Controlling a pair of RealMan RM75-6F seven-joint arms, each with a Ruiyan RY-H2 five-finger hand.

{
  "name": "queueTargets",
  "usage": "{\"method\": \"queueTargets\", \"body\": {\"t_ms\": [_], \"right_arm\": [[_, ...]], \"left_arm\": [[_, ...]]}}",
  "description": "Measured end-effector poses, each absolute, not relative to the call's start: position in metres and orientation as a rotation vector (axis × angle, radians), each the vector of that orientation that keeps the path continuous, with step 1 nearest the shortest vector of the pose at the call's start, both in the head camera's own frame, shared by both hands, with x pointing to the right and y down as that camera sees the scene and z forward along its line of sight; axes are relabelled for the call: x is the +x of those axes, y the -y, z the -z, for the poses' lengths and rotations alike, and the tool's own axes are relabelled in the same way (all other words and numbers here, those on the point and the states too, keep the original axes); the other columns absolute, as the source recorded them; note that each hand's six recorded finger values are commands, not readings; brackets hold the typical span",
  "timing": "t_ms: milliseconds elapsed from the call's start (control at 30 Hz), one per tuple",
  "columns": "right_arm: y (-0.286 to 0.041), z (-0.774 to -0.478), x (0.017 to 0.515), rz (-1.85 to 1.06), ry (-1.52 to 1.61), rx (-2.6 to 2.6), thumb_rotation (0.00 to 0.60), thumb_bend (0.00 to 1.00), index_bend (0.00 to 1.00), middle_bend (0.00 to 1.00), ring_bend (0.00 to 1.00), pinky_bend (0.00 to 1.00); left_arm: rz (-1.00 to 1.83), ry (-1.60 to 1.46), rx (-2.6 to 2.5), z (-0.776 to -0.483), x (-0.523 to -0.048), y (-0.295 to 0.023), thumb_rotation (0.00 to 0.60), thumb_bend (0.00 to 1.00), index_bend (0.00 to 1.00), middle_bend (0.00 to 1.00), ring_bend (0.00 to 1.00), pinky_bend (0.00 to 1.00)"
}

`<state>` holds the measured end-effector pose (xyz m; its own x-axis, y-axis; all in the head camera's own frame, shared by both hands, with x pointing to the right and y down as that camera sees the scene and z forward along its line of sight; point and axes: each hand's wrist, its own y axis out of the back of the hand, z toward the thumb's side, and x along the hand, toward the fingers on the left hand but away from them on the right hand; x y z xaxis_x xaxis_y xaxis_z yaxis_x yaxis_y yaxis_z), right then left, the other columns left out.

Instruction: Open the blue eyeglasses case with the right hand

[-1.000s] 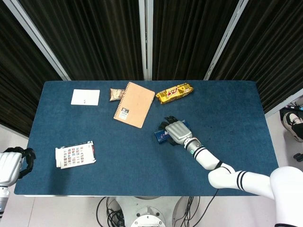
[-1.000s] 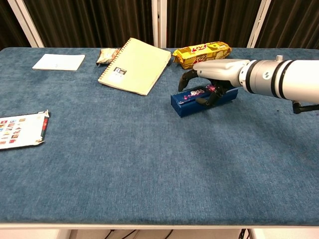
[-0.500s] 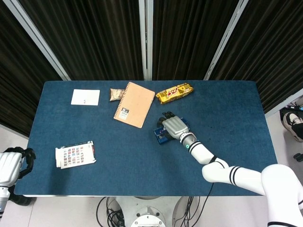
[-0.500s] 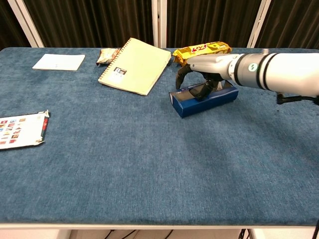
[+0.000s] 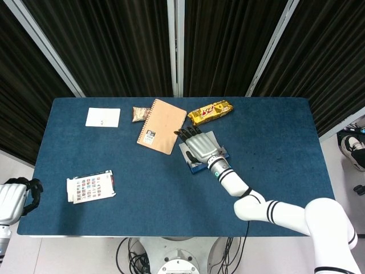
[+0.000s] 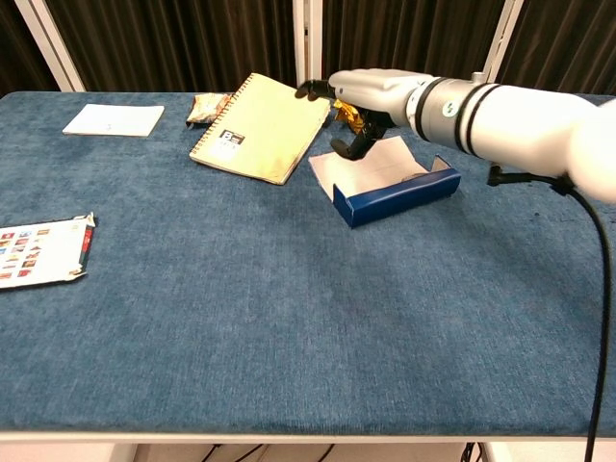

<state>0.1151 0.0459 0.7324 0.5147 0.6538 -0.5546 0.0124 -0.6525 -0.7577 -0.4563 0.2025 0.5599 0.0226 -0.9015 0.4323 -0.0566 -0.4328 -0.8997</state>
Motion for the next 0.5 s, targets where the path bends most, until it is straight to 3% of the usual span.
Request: {"method": "queueTargets", "body": {"t_ms": [133, 300, 500], "right_arm": [[-0.07, -0.72, 0.127, -1.114, 0.512, -2.086, 0.6, 0.63, 0.0, 0.29, 0.0, 0.0], [-0.103, -0.72, 0.158, -1.159, 0.439, -2.113, 0.6, 0.63, 0.0, 0.29, 0.0, 0.0], [-0.117, -0.722, 0.166, -1.173, 0.393, -2.117, 0.6, 0.63, 0.0, 0.29, 0.0, 0.0]], "left_arm": [[1.494, -0.998, -1.583, -0.56, -0.456, -0.203, 0.6, 0.58, 0.66, 0.65, 0.46, 0.44], [1.496, -0.996, -1.577, -0.56, -0.456, -0.203, 0.6, 0.58, 0.66, 0.65, 0.46, 0.44], [1.501, -0.995, -1.573, -0.56, -0.456, -0.203, 0.6, 0.58, 0.66, 0.65, 0.45, 0.44]]}}
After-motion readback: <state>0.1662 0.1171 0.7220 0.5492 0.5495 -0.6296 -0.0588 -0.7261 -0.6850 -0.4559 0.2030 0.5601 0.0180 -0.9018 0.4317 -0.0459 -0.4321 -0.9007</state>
